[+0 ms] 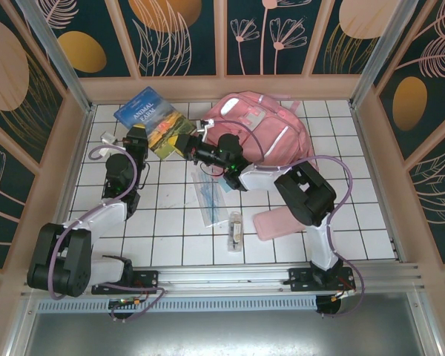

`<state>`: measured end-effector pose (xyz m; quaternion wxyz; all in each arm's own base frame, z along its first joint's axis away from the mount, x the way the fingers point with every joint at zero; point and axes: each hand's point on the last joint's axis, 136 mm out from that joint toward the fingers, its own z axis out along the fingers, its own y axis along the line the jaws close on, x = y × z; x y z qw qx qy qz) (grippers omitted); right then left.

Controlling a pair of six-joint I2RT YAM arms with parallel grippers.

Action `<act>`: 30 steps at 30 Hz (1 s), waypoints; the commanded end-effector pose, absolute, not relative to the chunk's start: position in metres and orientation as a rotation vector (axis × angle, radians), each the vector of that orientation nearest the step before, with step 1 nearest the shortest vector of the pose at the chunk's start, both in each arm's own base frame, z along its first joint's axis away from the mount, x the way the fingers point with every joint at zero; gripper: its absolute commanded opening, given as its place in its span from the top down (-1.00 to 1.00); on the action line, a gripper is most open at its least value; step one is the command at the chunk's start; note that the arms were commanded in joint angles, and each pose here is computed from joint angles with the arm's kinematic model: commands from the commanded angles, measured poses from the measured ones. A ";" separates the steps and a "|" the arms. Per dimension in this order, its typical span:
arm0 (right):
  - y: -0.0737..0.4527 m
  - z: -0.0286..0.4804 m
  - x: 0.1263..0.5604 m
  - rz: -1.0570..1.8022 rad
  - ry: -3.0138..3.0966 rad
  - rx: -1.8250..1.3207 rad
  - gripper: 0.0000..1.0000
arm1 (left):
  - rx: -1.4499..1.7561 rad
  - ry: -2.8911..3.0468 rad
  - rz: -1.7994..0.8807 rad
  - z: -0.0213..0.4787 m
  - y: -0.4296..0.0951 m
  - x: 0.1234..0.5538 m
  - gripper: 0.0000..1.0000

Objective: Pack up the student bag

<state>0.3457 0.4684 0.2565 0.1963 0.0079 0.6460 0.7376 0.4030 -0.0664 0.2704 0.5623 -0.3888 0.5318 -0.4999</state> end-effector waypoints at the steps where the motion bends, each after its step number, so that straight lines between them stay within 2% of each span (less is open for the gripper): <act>1: 0.450 0.284 0.363 2.029 1.689 0.019 1.00 | -0.775 1.272 -1.301 0.294 -0.099 0.403 0.32; 2: 0.440 0.284 0.369 1.999 1.690 0.027 1.00 | -0.741 1.314 -1.310 0.293 -0.109 0.406 -0.14; 3: 0.432 0.283 0.373 1.968 1.692 0.029 1.00 | -0.703 1.359 -1.311 0.291 -0.120 0.409 -0.46; 4: 0.422 0.285 0.378 1.922 1.686 0.020 1.00 | -0.657 1.432 -1.300 0.285 -0.135 0.412 -0.61; 6: 0.402 0.284 0.389 1.804 1.707 0.034 1.00 | -0.592 1.564 -1.262 0.269 -0.163 0.414 -0.70; 14: 0.291 0.274 0.418 1.347 1.826 0.095 1.00 | -0.381 1.813 -1.210 0.224 -0.252 0.401 -0.74; 19: 0.204 0.264 0.426 1.068 1.902 0.198 1.00 | -0.132 1.979 -1.105 0.214 -0.323 0.402 -0.66; 24: 0.108 0.256 0.414 0.878 1.895 0.374 1.00 | 0.145 2.158 -0.910 0.183 -0.388 0.407 -0.56; 30: 0.027 0.261 0.387 0.755 1.838 0.543 1.00 | 0.402 2.288 -0.717 0.143 -0.428 0.413 -0.55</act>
